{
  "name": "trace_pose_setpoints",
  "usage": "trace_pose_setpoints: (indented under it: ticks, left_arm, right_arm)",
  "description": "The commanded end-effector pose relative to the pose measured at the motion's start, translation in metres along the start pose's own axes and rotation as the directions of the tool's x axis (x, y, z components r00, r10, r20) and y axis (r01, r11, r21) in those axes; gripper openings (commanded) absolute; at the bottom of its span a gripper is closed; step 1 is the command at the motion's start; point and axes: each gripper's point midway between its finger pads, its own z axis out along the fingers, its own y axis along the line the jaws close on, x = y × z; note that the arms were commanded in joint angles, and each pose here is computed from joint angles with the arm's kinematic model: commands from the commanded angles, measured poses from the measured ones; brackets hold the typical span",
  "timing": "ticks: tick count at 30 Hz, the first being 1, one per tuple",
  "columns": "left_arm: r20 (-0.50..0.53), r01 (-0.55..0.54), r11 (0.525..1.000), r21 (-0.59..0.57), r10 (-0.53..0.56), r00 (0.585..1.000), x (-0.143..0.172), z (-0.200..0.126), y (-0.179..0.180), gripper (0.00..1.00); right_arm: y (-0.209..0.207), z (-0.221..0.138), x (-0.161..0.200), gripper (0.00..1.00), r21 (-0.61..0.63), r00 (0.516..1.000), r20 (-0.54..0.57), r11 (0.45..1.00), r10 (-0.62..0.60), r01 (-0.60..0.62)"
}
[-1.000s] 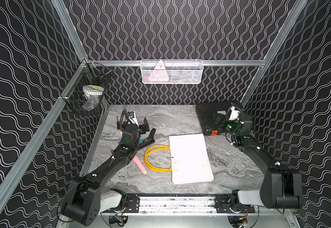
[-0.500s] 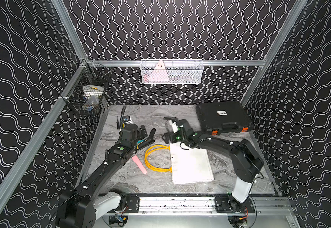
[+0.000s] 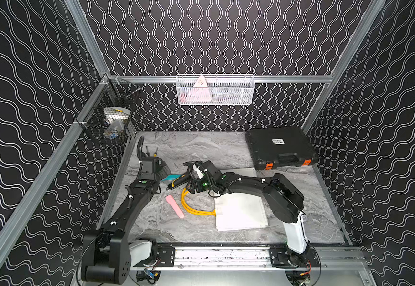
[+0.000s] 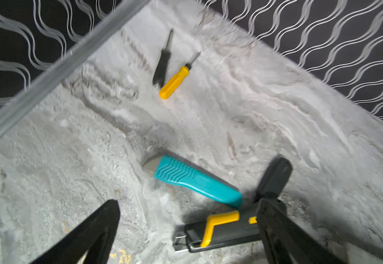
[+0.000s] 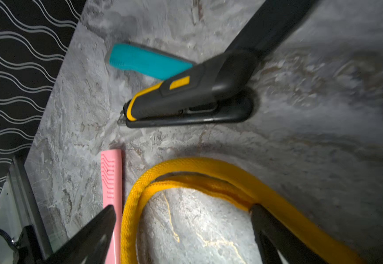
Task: Place the art knife into the pouch
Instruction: Open the pouch at the center of the board.
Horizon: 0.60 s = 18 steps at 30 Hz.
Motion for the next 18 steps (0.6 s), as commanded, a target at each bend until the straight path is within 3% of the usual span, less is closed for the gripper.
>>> trace_pose_setpoints:
  ticks: [1, 6, 11, 18]
  left_arm:
    - [-0.06, 0.092, 0.989, 0.114, -0.086, 0.995, 0.007, 0.008, -0.014, 0.98]
    - [-0.071, 0.137, 0.983, 0.12, -0.129, 0.989, 0.008, 0.011, -0.008, 0.98]
    - [-0.141, 0.276, 0.957, 0.089, -0.263, 0.955, 0.022, 0.026, 0.016, 0.98]
    - [-0.096, 0.267, 0.959, 0.098, -0.258, 0.961, 0.012, 0.015, 0.017, 0.98]
  right_arm:
    - [0.01, 0.001, -0.006, 0.91, -0.026, 0.999, 0.027, 0.999, 0.03, -0.029]
    - [0.019, 0.008, -0.003, 0.78, -0.074, 0.999, 0.002, 0.996, 0.039, -0.039]
    - [0.032, 0.013, 0.002, 0.72, -0.107, 0.999, -0.012, 0.993, 0.037, -0.038]
    - [0.048, 0.02, 0.0, 0.66, -0.149, 1.0, -0.011, 0.988, 0.026, -0.027]
